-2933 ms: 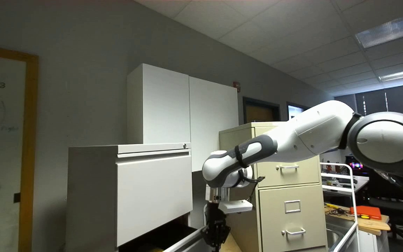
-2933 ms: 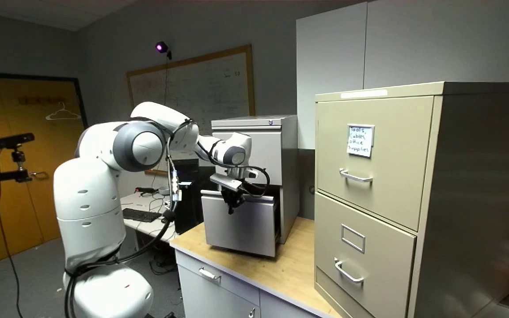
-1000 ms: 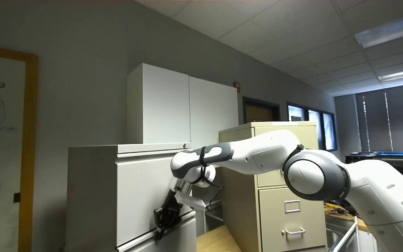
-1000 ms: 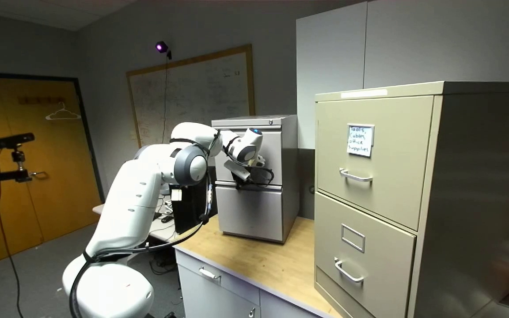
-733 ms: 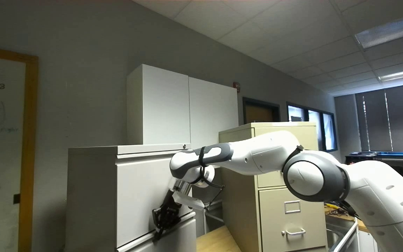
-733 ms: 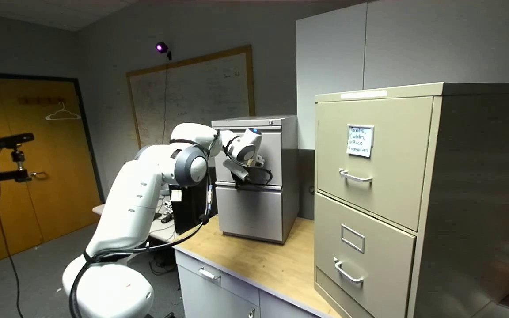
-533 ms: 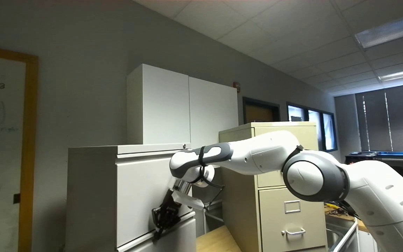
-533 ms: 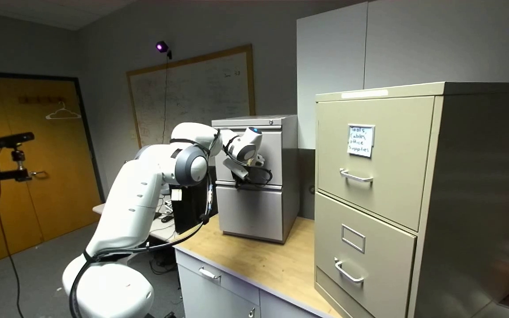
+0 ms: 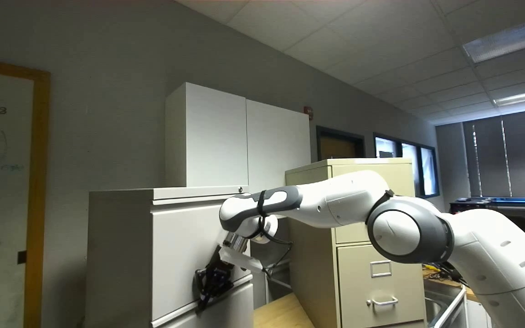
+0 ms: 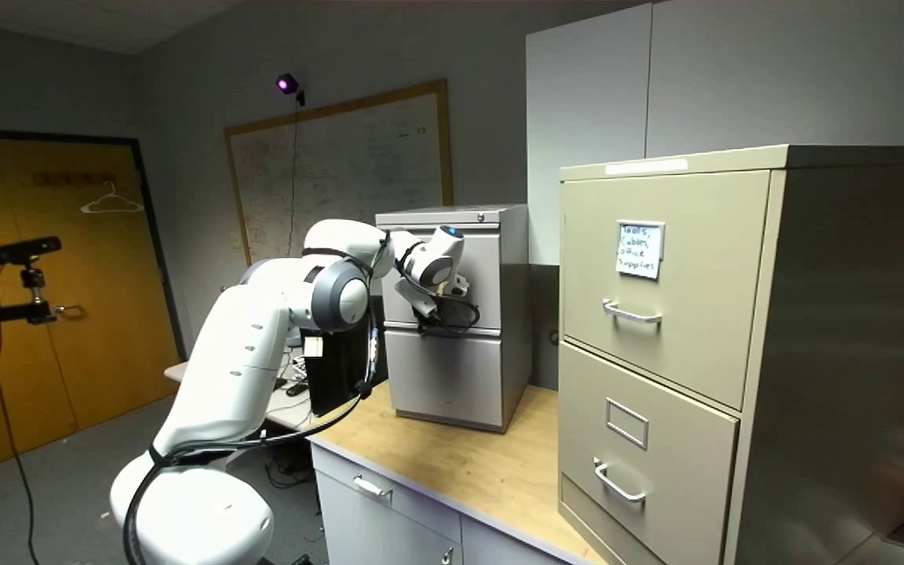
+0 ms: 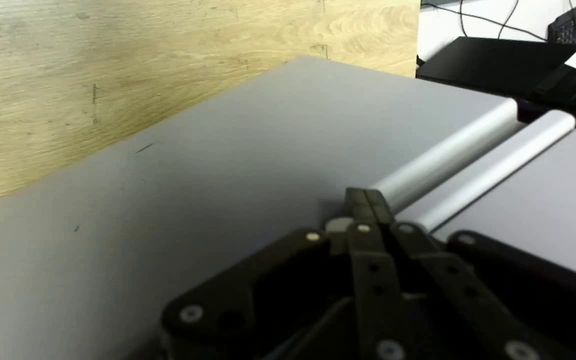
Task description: Close the bottom drawer of the left cabinet
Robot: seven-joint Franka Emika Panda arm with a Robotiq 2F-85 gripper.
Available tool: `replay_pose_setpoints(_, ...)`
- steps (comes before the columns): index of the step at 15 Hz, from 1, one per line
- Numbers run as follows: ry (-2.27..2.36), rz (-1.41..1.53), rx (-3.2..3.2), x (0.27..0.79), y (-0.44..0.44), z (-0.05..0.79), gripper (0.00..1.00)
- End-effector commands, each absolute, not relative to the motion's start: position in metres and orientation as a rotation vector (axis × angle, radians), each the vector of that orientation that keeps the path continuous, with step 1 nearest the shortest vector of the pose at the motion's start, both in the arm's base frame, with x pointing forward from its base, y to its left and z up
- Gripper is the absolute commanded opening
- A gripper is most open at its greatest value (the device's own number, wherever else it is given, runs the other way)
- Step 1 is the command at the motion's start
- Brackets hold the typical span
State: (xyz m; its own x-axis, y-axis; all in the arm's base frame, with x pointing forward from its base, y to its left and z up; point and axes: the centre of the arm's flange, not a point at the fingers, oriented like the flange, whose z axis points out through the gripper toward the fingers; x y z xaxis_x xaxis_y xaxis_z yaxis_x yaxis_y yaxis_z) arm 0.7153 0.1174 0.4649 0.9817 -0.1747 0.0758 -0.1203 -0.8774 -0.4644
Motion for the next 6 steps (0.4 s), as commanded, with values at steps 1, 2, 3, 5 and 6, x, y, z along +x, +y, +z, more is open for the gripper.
replay_pose_setpoints(1, 0.301, -0.276, -2.607, 0.7430, 0.1418, 0.4715, 0.00)
replay_pose_setpoints(2, 0.322, -0.284, -2.610, 0.7418, 0.1428, 0.4704, 0.00)
replay_pose_setpoints(3, 0.326, -0.283, -2.612, 0.7407, 0.1429, 0.4697, 0.00)
replay_pose_setpoints(5, 0.324, -0.263, -2.617, 0.7403, 0.1415, 0.4686, 0.00)
replay_pose_setpoints(6, 0.319, -0.253, -2.625, 0.7397, 0.1411, 0.4693, 0.00)
